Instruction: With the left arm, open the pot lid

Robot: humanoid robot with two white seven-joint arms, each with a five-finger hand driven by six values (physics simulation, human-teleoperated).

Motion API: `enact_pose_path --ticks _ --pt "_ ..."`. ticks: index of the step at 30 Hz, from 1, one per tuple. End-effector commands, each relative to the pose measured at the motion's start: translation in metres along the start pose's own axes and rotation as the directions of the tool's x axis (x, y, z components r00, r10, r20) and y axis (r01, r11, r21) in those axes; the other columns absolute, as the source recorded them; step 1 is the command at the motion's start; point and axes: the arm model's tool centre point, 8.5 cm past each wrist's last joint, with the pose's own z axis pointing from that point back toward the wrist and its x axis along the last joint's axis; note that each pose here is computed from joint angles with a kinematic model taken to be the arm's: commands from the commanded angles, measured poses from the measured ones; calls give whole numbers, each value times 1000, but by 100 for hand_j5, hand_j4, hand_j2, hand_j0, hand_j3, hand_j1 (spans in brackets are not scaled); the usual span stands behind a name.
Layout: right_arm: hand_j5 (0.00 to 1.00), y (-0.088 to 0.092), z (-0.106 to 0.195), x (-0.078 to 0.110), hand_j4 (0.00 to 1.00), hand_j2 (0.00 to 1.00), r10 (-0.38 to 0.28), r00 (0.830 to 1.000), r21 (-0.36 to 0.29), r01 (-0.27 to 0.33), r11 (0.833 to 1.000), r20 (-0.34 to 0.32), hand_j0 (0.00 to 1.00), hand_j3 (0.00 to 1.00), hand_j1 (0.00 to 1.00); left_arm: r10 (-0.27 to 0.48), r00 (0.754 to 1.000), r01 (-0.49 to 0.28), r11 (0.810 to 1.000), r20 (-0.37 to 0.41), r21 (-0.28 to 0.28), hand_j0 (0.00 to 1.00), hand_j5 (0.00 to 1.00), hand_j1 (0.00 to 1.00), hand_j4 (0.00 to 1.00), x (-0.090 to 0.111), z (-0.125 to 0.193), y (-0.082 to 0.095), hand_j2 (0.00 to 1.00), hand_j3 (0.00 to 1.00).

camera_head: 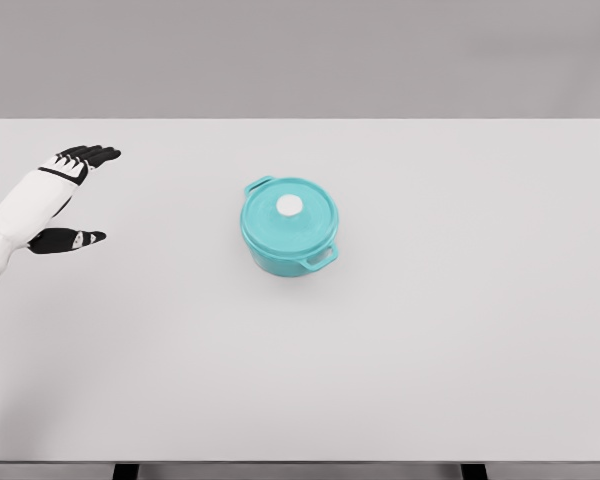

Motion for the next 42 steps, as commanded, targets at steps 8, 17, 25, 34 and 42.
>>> enact_pose_path --ticks 8,17,25,34,42 --pt "100 0 0 0 100 100 0 1000 0 0 1000 0 100 100 100 -10 1000 10 1000 19 14 100 100 100 100 4 -6 6 100 100" --pt "100 0 0 0 100 100 0 1000 0 0 1000 0 100 100 100 176 929 -80 954 324 -289 100 100 100 100 70 -106 3 100 100" --pt "100 0 0 0 100 100 0 1000 0 0 1000 0 100 100 100 296 895 -213 941 334 -263 100 100 100 100 72 -129 -1 100 100" --pt "100 0 0 0 100 100 0 1000 0 0 1000 0 100 100 100 332 870 -240 931 365 -276 72 72 72 72 88 -142 -12 72 72" --pt "100 0 0 0 100 100 0 1000 0 0 1000 0 100 100 100 360 846 -269 925 393 -268 74 74 74 74 100 -145 -15 74 74"
